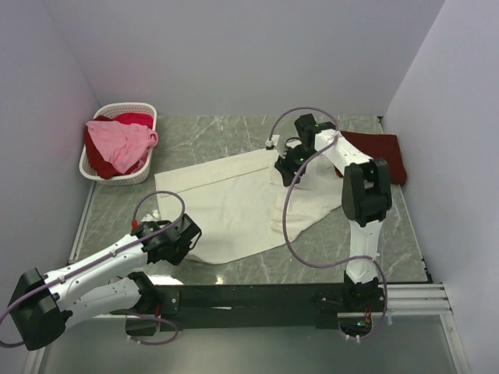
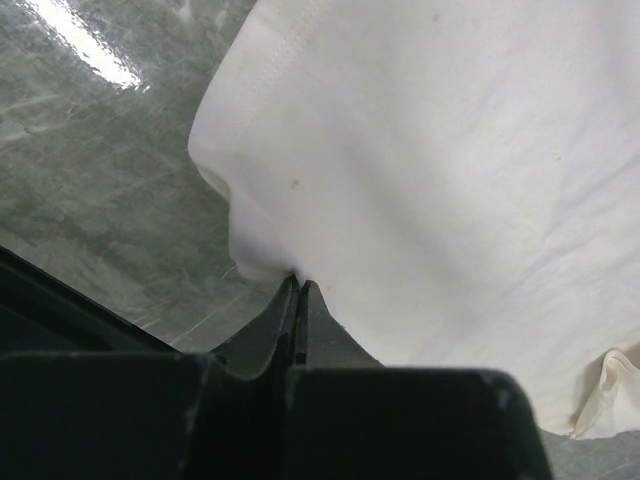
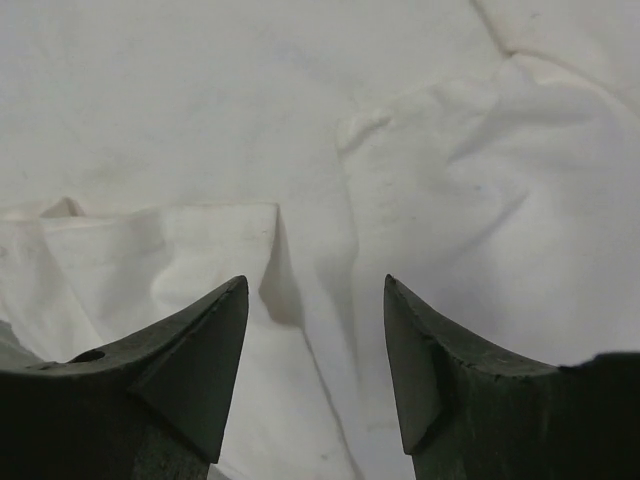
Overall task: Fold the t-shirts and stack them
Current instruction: Fold the tshirt
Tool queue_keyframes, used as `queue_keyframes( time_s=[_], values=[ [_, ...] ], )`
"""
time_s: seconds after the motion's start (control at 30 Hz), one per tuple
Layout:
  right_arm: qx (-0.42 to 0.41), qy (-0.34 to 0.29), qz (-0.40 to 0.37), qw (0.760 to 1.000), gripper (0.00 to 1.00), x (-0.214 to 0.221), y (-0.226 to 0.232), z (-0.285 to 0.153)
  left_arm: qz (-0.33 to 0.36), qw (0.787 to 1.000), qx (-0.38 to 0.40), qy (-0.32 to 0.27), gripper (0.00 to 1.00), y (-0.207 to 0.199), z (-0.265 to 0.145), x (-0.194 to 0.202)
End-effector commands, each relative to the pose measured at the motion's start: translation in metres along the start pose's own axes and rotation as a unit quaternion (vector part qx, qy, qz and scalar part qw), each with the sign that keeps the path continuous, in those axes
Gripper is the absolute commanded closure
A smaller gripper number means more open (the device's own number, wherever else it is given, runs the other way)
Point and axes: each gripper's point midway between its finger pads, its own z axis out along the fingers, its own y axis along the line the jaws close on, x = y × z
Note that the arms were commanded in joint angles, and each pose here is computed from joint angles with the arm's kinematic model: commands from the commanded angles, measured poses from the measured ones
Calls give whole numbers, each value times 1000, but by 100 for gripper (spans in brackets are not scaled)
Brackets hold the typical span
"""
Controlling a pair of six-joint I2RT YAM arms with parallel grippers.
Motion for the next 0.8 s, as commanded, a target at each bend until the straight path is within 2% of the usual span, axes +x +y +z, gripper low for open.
queue_keyframes(
  time_s=[0.0,0.37,0.6,0.77],
  values=[
    [-32,8,41,999,36,-3,21,7,-12,1000,4,3,100,1,1,0],
    [-40,59,63,995,36,15,26,42,-7,1000,6,-1,100,-4,0,-1],
    [-38,68,78,994,38,18,22,52,-10,1000,4,3,100,0,1,0],
    [-55,74,75,993,47,19,31,54,-13,1000,6,2,100,0,0,-1]
  ],
)
